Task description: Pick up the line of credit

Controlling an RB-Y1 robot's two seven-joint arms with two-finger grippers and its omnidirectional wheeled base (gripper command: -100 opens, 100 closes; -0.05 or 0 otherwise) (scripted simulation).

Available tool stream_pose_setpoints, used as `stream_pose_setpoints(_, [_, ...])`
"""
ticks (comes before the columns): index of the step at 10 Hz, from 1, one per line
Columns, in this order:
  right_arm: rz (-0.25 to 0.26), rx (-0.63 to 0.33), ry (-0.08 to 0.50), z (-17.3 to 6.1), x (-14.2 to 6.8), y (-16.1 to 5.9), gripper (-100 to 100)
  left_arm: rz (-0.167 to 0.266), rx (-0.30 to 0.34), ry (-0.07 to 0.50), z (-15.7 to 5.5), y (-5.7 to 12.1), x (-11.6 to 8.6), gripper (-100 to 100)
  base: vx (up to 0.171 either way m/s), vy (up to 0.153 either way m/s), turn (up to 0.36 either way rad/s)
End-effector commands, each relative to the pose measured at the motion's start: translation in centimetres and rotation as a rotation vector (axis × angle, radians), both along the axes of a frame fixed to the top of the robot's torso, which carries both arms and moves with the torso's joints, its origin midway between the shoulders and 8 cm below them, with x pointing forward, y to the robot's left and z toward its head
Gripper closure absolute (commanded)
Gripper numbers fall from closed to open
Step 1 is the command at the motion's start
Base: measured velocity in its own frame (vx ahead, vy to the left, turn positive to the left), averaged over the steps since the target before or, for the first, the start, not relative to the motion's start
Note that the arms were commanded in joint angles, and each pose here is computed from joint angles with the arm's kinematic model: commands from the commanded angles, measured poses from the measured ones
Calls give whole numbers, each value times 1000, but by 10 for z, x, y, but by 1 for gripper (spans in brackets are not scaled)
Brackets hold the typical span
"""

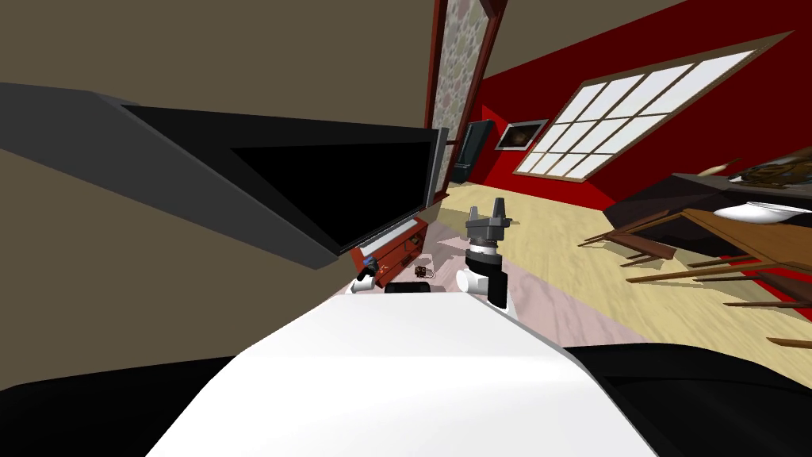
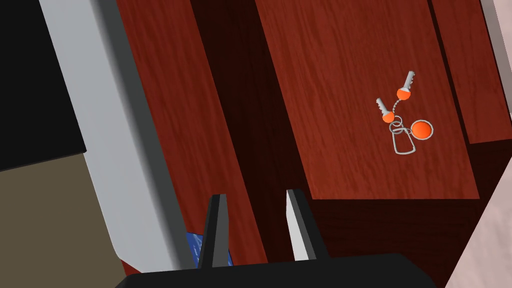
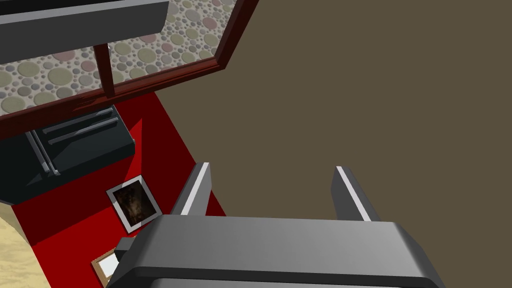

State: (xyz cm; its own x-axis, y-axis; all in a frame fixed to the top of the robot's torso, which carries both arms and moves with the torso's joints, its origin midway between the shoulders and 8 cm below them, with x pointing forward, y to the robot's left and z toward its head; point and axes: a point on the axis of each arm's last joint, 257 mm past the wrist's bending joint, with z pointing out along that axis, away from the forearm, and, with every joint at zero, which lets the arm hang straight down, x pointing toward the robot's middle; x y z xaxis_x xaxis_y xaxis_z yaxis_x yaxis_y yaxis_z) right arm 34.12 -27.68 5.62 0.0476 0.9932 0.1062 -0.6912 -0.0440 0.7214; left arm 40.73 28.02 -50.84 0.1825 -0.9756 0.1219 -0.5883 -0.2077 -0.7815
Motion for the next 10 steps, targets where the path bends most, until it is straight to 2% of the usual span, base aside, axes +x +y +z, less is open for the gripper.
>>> stream_pose_setpoints(1, [0,0,0,0,0,0,0,0,0,0,0,0,0,100,0,0,0])
stream_pose_setpoints(2, [0,0,0,0,0,0,0,0,0,0,0,0,0,100,0,0,0])
stream_pose_setpoints(3, [0,0,0,0,0,0,0,0,0,0,0,0,0,0,0,0,0])
stream_pose_setpoints(4, [0,0,0,0,0,0,0,1,1,12,1,1,-4,100,-30,-6,-11])
stream_pose_setpoints(8, [0,0,0,0,0,0,0,3,9,-11,23,9,4,100,-54,-9,1])
stream_pose_setpoints(9, [0,0,0,0,0,0,0,1,6,-11,20,6,4,100,-16,-3,1])
stream_pose_setpoints(10, [0,0,0,0,0,0,0,1,5,-12,21,5,5,0,0,0,0])
